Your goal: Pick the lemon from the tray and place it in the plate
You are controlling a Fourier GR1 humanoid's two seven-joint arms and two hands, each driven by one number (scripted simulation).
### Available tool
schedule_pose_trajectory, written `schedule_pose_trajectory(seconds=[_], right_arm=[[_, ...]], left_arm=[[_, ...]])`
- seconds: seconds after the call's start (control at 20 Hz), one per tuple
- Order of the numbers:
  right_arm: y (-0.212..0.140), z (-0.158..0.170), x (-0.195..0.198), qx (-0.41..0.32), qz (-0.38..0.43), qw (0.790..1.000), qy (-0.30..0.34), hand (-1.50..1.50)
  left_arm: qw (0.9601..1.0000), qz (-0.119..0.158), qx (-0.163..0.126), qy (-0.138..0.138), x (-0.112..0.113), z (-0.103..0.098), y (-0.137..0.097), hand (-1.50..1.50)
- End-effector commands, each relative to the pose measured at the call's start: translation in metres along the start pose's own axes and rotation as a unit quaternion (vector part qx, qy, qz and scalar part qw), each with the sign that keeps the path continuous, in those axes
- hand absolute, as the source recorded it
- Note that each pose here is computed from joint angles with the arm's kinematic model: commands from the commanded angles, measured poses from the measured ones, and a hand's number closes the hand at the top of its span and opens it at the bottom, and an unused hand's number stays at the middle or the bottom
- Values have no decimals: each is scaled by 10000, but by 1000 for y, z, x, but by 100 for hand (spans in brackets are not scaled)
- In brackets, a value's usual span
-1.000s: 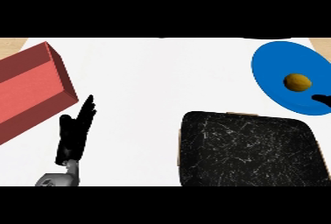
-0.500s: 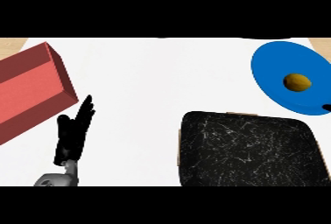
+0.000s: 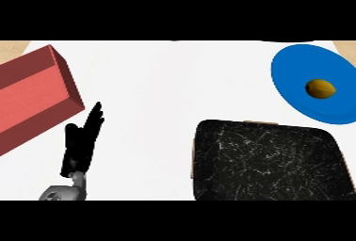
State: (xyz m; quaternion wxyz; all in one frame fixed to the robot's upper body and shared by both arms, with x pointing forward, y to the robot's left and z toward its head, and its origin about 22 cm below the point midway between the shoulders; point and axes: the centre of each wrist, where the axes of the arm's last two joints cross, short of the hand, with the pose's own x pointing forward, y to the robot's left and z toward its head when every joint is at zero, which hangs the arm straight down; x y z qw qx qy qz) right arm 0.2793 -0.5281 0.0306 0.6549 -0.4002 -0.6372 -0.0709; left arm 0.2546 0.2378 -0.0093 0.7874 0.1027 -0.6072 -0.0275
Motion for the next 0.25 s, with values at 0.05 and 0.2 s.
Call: schedule_pose_trajectory(seconds=[0.05, 0.2], right_arm=[[-17, 7, -12, -126, 131, 9998, 66, -150], [-13, 8, -12, -186, 366, 9991, 117, -150]], left_arm=[[10000, -18, 6, 6, 1, -2, 12, 0], [10000, 53, -33, 65, -14, 5, 4, 0]])
